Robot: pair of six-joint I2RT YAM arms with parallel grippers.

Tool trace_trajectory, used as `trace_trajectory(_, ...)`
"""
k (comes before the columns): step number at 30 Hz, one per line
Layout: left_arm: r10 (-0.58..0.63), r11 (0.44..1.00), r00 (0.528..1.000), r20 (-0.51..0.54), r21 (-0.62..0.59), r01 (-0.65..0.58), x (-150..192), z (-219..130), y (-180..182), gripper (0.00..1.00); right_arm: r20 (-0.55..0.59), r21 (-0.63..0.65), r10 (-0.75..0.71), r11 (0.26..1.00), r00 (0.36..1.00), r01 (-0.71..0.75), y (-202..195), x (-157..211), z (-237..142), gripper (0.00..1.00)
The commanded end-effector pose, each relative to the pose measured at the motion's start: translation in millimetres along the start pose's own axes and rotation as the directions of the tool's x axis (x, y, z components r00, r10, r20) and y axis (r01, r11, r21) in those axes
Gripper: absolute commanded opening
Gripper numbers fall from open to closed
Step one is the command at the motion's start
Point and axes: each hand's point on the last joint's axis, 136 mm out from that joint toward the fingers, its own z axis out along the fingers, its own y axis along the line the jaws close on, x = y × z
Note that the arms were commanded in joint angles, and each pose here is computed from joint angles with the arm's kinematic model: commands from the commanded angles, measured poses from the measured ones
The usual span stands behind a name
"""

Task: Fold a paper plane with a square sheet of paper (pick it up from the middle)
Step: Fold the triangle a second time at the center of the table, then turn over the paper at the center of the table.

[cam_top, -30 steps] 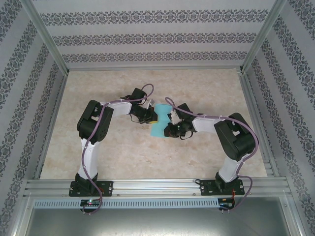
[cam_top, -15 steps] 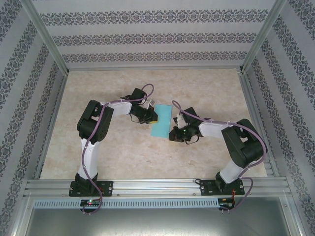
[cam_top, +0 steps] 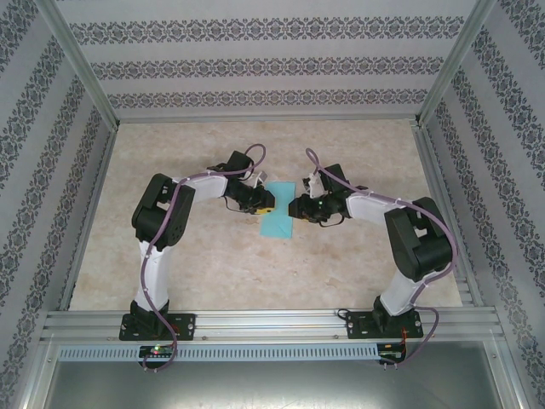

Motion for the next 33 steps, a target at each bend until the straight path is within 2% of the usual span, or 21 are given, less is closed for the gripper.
trace_trajectory(1,0.032,0.999,0.999,0.027,-0.007,-0.031,-3.1,-21.3,-16.5,0.34,-0.01,-0.004,-0.032,0.999,0.999,0.032,0.0,-10.1,1.3,0.36)
trace_trajectory(4,0.049,0.999,0.998,0.043,-0.003,-0.049,-4.0,-29.6,-24.5,0.4,0.001,-0.029,-0.055,0.998,0.999,0.055,7.7,-19.6,2.0,0.4)
trace_trajectory(9,0.079,0.996,0.996,0.047,-0.037,-0.078,-2.4,-39.1,-26.8,0.46,-0.003,-0.029,-0.077,0.997,0.997,0.077,9.3,-30.6,6.1,0.41)
trace_trajectory(19,0.114,0.99,0.992,0.044,-0.088,-0.11,10.9,-52.1,-22.9,0.56,-0.016,0.067,-0.124,0.99,0.992,0.125,-10.8,-41.8,7.6,0.45)
trace_trajectory(26,0.106,0.993,0.993,0.054,-0.062,-0.102,20.9,-52.6,-21.1,0.59,-0.098,-0.009,-0.12,0.993,0.988,0.12,-7.2,-26.6,21.8,0.44)
trace_trajectory(33,0.092,0.996,0.994,0.057,-0.024,-0.09,24.8,-47.8,-20.8,0.6,-0.115,-0.08,-0.13,0.989,0.985,0.121,2.4,-16.6,21.5,0.43)
